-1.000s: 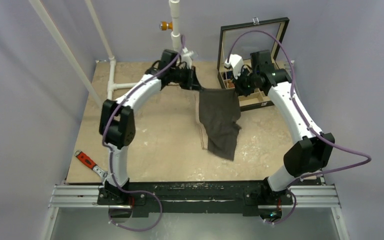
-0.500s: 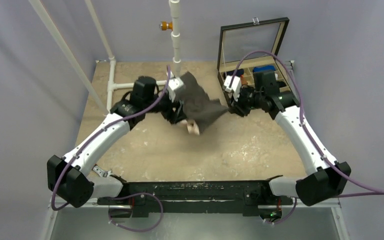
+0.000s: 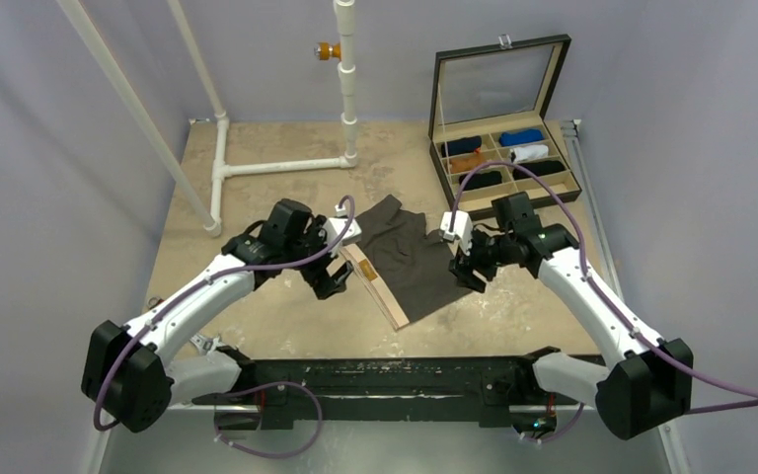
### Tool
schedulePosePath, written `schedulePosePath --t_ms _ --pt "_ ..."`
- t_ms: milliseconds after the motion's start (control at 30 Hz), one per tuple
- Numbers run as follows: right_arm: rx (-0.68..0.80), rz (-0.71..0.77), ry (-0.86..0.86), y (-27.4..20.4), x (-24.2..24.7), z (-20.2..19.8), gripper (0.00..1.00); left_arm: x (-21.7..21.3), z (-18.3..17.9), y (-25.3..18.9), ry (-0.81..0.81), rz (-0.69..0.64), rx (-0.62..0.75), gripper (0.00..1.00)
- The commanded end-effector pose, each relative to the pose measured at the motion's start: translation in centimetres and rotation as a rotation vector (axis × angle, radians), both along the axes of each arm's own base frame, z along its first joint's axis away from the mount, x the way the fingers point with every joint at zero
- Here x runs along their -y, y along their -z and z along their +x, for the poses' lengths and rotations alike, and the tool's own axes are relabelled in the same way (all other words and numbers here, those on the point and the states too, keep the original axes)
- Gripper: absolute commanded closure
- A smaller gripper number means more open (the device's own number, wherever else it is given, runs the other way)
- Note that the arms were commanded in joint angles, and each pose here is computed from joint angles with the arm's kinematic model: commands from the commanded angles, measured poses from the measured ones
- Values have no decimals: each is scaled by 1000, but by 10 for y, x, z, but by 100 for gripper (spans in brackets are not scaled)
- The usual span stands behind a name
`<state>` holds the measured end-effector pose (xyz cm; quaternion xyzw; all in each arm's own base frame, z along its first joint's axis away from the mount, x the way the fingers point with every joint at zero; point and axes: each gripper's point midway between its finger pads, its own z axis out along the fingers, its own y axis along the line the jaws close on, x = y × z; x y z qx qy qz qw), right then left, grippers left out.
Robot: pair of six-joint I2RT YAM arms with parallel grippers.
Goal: Roll the underwear
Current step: Flatten out the underwear at the center of the board.
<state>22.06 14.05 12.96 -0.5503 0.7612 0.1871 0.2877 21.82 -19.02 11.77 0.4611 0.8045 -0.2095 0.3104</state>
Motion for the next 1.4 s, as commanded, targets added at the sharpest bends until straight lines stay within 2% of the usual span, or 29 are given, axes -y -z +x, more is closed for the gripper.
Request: schedulePosePath --t_ms 0,67,167,300,500,667,833,1000,1367 --pt "148 39 62 -22 -5 34 37 26 53 -38 -51 -81 130 6" --pt "184 52 115 -25 -7 51 37 37 76 -43 -128 -120 97 6" --pt "221 84 204 -27 -12 79 37 49 105 -43 -235 -201 -35 6" --pt "151 107 199 -14 -25 94 38 60 146 -37 -365 -332 -245 7" --pt "-37 80 62 39 -35 71 39 102 197 -20 -401 -465 -449 7" --pt "-172 -5 -11 74 -26 50 38 137 226 1 -438 -547 -604 8" --pt "-257 -70 -37 98 -16 36 38 160 238 20 -452 -556 -630 8" --pt "-323 -121 -61 116 -7 22 37 158 245 45 -538 -523 -654 10" --pt "-369 -238 -73 127 21 -8 36 122 229 43 -667 -366 -472 11"
